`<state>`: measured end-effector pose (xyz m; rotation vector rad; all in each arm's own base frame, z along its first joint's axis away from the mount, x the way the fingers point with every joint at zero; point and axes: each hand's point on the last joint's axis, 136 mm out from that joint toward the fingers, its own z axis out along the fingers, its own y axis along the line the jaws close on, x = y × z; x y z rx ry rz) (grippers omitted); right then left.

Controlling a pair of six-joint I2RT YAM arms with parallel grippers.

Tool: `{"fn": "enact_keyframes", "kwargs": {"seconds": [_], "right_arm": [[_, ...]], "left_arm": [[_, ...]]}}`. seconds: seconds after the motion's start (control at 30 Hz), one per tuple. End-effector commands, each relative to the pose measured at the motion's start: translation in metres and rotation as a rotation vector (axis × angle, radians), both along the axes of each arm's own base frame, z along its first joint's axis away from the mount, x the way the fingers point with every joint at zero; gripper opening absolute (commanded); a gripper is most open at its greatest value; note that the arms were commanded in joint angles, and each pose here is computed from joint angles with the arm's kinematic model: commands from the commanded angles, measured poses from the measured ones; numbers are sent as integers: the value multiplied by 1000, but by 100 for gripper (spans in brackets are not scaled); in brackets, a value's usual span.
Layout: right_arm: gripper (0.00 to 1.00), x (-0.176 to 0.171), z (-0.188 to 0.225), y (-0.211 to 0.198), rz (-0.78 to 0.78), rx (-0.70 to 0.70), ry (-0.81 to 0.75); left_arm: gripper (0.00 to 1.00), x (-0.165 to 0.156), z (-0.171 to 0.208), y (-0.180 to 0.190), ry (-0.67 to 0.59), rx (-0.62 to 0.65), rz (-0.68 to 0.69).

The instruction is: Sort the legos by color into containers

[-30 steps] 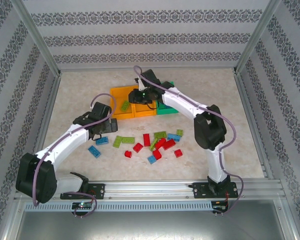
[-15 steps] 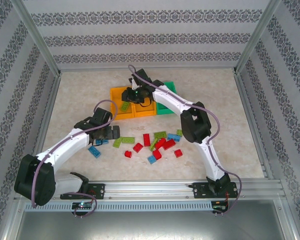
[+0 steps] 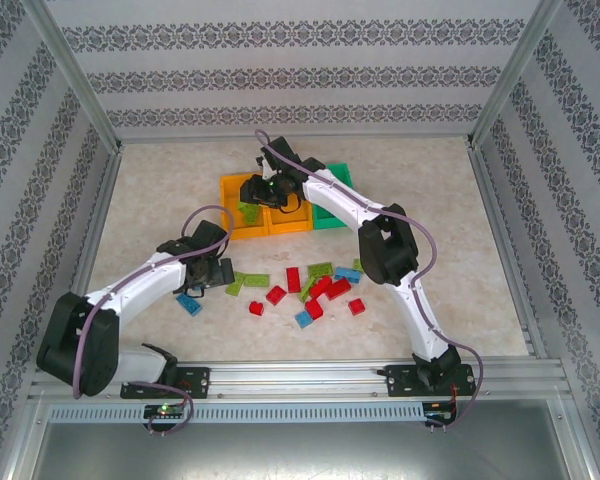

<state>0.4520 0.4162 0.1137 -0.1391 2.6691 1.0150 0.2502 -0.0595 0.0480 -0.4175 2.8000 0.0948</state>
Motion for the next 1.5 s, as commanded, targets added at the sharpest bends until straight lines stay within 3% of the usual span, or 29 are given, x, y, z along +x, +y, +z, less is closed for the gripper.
{"fn": "enact_keyframes", "kwargs": {"seconds": [0.0,0.37,0.73,1.0,1.3,1.47], "right_arm": [[50,-6,-13,0,17,-37,24],[55,-9,25,1,22,25,-47],[58,-17,66,-33,-24,37,-121],[58,-16,67,-89,-123,-10,-135],[59,-23,43,-184,-276,-89,-98],[59,-34,29,-234,-352,-147,-86]], "left_arm": [[99,-2,0,7,35,34,50],[99,6,-10,5,45,18,51],[83,10,-20,4,77,23,30],[63,17,-16,1,61,15,10],[59,23,-8,-5,46,-4,-9],[57,33,8,-25,-2,-80,-51]]}}
